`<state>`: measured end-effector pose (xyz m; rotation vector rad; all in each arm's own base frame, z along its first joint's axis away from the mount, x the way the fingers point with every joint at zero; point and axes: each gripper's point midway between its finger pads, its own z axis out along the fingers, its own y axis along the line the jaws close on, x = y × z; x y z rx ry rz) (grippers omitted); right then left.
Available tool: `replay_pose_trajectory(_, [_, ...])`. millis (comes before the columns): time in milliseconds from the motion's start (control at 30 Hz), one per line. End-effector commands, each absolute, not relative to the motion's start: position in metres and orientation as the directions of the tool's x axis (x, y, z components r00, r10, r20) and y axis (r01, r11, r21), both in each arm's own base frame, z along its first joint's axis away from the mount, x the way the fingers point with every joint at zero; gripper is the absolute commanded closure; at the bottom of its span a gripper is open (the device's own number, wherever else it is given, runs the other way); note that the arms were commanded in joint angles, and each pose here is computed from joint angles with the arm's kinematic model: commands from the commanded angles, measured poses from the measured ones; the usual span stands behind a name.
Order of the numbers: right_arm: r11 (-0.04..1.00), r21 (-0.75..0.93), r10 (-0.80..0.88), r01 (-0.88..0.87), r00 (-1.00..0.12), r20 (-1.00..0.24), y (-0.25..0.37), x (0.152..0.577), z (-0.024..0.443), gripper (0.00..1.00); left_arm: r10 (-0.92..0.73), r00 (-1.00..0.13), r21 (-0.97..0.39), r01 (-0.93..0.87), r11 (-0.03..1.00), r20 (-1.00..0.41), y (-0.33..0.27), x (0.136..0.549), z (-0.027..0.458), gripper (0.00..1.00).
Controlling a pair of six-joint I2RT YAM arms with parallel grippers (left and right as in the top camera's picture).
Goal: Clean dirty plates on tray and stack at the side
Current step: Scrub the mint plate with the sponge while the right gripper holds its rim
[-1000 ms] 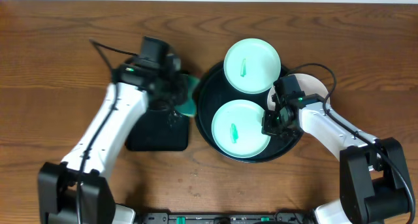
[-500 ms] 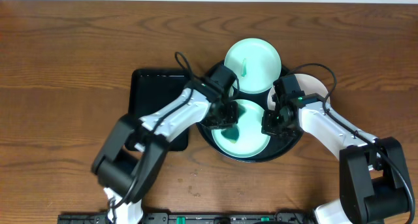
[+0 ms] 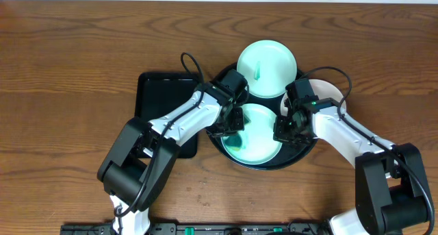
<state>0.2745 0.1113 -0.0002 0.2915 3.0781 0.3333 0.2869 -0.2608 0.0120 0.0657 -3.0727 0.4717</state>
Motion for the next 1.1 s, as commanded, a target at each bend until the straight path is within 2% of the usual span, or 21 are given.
replay_pose_trajectory(0, [0.969, 0.139, 0.204, 0.205, -0.979, 0.019, 0.103, 0.267, -0.02, 0.99, -0.01, -0.998, -0.317, -0.031, 0.948, 0.068, -0.265, 0.284, -0.011, 0.93])
replay_pose_trajectory(167, [0.969, 0.139, 0.204, 0.205, -0.979, 0.019, 0.103, 0.267, -0.02, 0.99, 0.132, -0.979, -0.531, 0.03, 0.847, 0.156, -0.323, 0.255, -0.013, 0.93])
replay_pose_trajectory(500, [0.969, 0.141, 0.205, 0.205, -0.979, 0.016, 0.103, 0.267, -0.02, 0.99, 0.228, -0.959, -0.602, 0.084, 0.794, 0.167, -0.336, 0.239, -0.004, 0.93])
replay_pose_trajectory(600, [0.969, 0.141, 0.205, 0.205, -0.979, 0.016, 0.103, 0.268, -0.02, 0.99, 0.317, -0.939, -0.661, 0.153, 0.735, 0.135, -0.345, 0.231, 0.003, 0.93])
replay_pose_trajectory(733, [0.969, 0.141, 0.205, 0.205, -0.979, 0.016, 0.103, 0.268, -0.02, 0.99, 0.323, -0.937, -0.657, 0.162, 0.737, 0.131, -0.346, 0.229, 0.002, 0.92])
replay_pose_trajectory(767, [0.969, 0.141, 0.205, 0.205, -0.979, 0.016, 0.103, 0.268, -0.02, 0.99, 0.318, -0.939, -0.643, 0.165, 0.748, 0.129, -0.343, 0.23, 0.0, 0.93])
replay_pose_trajectory(833, [0.968, 0.141, 0.205, 0.205, -0.979, 0.016, 0.103, 0.268, -0.02, 0.99, 0.256, -0.955, -0.53, 0.142, 0.836, 0.148, -0.322, 0.236, -0.014, 0.93])
replay_pose_trajectory(933, [0.968, 0.141, 0.205, 0.205, -0.979, 0.016, 0.103, 0.268, -0.02, 0.99, 0.069, -0.984, -0.219, 0.031, 0.975, 0.167, -0.264, 0.245, -0.037, 0.93])
replay_pose_trajectory(1000, [0.969, 0.141, 0.205, 0.205, -0.979, 0.016, 0.103, 0.267, -0.02, 0.99, 0.005, -0.989, -0.063, -0.004, 0.998, 0.147, -0.231, 0.25, -0.04, 0.93])
replay_pose_trajectory(1067, [0.969, 0.141, 0.205, 0.205, -0.979, 0.016, 0.103, 0.267, -0.02, 0.99, -0.019, -0.991, 0.013, -0.017, 1.0, 0.13, -0.213, 0.256, -0.038, 0.93])
